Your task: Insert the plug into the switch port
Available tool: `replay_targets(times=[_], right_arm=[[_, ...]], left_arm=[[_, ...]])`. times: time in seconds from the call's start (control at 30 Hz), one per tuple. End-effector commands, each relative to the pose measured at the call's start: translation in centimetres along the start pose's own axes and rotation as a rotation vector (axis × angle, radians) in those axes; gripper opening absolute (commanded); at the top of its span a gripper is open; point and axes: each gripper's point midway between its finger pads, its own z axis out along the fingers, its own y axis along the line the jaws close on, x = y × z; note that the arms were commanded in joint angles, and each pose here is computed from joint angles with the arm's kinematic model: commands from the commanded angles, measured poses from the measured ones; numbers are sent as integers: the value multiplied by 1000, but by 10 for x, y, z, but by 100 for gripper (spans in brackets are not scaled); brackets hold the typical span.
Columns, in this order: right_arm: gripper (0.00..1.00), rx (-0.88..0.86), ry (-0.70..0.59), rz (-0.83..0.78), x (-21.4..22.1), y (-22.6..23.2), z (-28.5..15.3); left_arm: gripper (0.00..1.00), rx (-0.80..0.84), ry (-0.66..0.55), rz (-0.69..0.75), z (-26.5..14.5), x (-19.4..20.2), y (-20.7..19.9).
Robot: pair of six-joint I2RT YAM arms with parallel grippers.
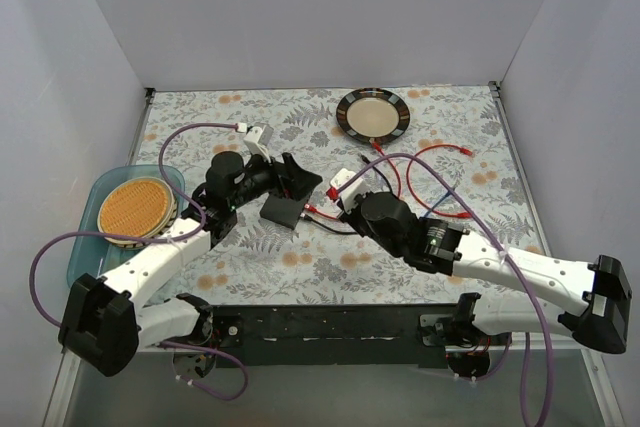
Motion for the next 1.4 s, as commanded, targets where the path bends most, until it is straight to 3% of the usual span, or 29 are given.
replay_targets(times=[0.0, 0.17, 0.37, 0.43, 0.67, 0.87, 1.37], right_arm=[[1, 88, 28, -13, -3, -10, 14], [1, 20, 120, -20, 12, 1, 42], [1, -95, 121, 9, 8, -2, 69], [1, -117, 126, 13, 9, -9, 77], [1, -278, 260, -34, 48, 7, 112], [1, -331, 357, -91, 81, 14, 135], [1, -354, 432, -141, 97, 7, 183]], left_arm=[[98, -69, -15, 30, 2, -13, 8], [98, -161, 23, 29, 4, -8, 27], [98, -270, 51, 9, 1, -6, 58], [98, -305, 110, -18, -1, 7, 73], [98, -417, 163, -212, -23, 25, 143], [98, -483, 253, -338, -23, 57, 176], [98, -432, 299, -385, -16, 82, 187]])
